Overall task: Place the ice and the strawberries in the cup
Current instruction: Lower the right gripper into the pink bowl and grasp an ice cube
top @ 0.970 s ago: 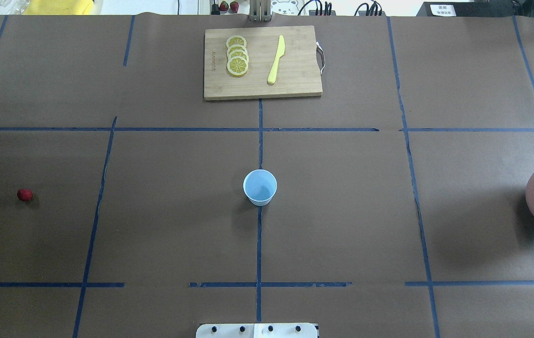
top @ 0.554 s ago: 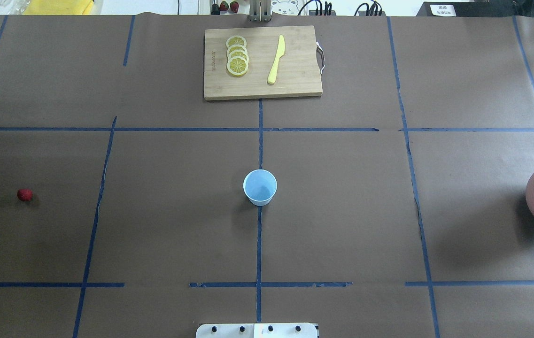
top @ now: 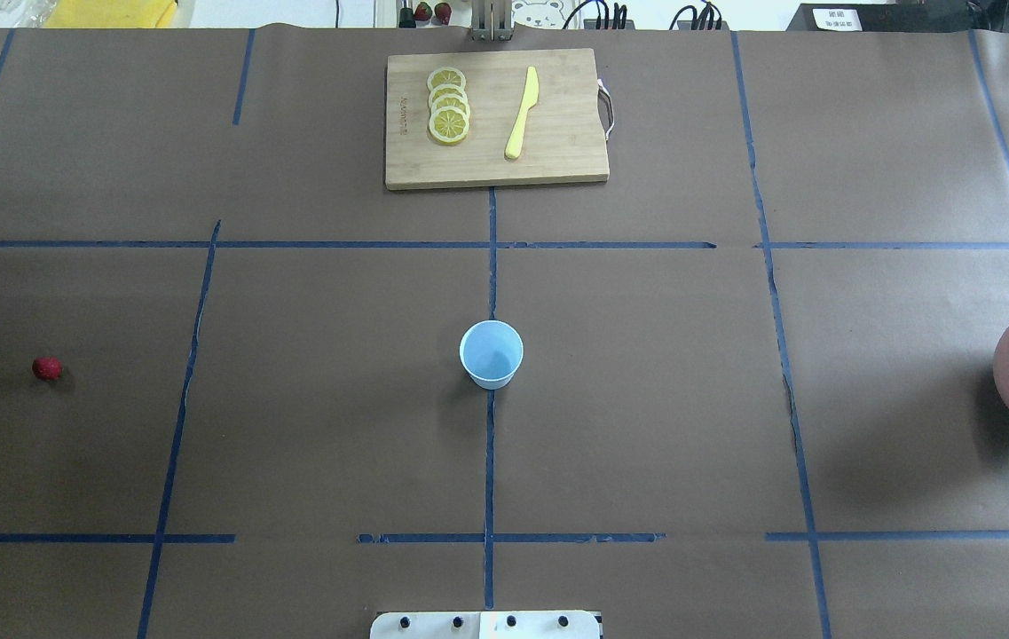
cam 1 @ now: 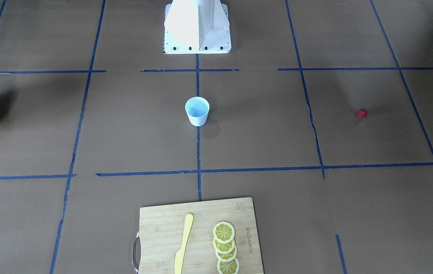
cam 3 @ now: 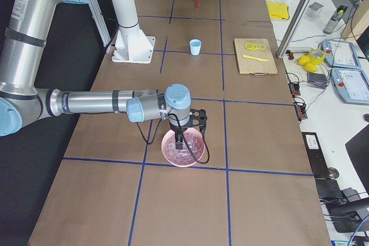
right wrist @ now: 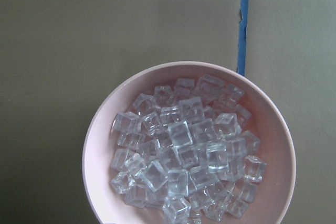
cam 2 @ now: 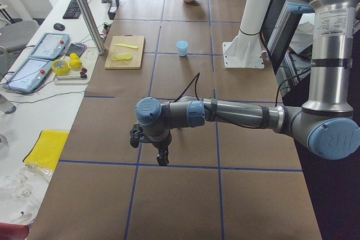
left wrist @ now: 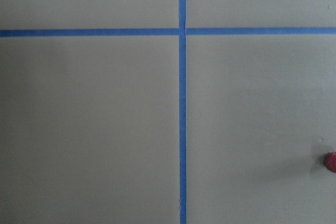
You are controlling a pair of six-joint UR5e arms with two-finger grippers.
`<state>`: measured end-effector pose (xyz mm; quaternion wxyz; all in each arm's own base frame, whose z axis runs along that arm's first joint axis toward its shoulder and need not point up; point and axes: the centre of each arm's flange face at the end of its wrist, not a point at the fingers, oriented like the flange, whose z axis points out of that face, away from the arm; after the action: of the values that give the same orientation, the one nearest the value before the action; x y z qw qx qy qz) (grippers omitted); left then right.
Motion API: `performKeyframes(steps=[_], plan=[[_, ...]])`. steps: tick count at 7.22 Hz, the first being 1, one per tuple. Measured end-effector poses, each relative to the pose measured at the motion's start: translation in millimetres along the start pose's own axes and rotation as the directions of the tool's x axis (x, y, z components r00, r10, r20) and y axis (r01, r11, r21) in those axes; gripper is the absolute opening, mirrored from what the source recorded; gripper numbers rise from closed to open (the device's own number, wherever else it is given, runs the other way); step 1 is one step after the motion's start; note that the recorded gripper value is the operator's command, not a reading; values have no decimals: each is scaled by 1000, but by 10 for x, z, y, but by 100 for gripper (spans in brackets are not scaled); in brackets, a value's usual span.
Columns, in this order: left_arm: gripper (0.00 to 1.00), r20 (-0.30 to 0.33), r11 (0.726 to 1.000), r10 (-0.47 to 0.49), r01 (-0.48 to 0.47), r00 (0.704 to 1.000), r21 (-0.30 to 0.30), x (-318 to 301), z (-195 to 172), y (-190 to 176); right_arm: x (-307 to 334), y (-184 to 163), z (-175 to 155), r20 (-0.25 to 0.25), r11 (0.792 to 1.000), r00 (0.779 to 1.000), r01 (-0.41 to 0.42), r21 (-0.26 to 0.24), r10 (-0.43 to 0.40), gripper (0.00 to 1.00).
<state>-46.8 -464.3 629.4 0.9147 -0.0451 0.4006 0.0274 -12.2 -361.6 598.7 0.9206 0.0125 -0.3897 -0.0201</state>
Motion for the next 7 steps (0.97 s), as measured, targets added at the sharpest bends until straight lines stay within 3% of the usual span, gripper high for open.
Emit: performKeyframes(steps=[1, 2, 4, 7], plan=[[100, -10, 1000, -1, 1, 1000, -2, 0, 18, 17, -91, 78, 100, -17, 1000, 1000, 15, -8, -15, 94], [100, -15, 1000, -4, 4, 1000, -5, -8, 35, 36, -168, 112, 192, -26, 1000, 1000, 7, -23, -8, 98], [100, -17, 1000, -3, 3, 1000, -4, -15, 49, 52, -107, 142, 431, -41, 995, 997, -72, -63, 70, 98], [100, -27, 1000, 5, -5, 1000, 3, -10, 57, 84, -40, 102, 607, -52, 972, 973, -227, -69, 223, 96]])
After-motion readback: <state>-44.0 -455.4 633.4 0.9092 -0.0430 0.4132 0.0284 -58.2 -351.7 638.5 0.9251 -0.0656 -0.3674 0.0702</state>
